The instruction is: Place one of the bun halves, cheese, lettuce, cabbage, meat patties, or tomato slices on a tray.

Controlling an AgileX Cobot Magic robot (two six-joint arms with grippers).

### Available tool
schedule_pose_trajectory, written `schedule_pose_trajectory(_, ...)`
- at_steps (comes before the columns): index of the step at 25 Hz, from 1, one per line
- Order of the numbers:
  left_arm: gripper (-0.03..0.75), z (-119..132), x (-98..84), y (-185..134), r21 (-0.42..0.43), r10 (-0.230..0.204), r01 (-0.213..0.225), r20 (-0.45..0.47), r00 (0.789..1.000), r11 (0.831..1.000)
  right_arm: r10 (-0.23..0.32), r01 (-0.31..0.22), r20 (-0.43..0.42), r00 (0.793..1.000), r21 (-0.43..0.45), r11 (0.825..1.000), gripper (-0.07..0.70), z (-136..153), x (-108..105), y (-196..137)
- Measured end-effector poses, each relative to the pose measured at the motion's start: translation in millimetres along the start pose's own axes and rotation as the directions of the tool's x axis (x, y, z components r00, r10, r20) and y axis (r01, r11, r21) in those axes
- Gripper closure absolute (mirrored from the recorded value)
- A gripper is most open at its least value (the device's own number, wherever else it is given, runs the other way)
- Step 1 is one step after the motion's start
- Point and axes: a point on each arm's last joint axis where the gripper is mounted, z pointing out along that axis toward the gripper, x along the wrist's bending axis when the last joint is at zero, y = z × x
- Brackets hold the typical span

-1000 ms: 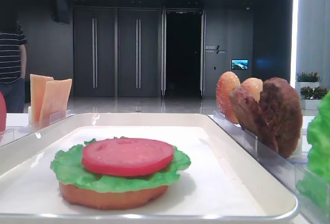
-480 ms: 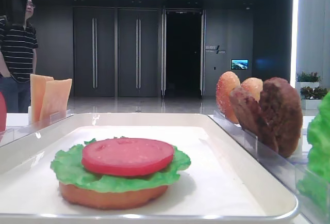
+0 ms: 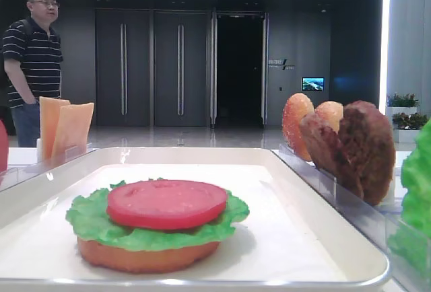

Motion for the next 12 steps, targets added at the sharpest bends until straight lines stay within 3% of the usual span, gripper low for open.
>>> schedule_pose_trajectory(12,0.125,4,45.0,2,0.012,-0.071,0.072,-0.029,0.997,0.997,0.000,0.000,0.000,1.000,0.000,1.000,0.160,0,0,0)
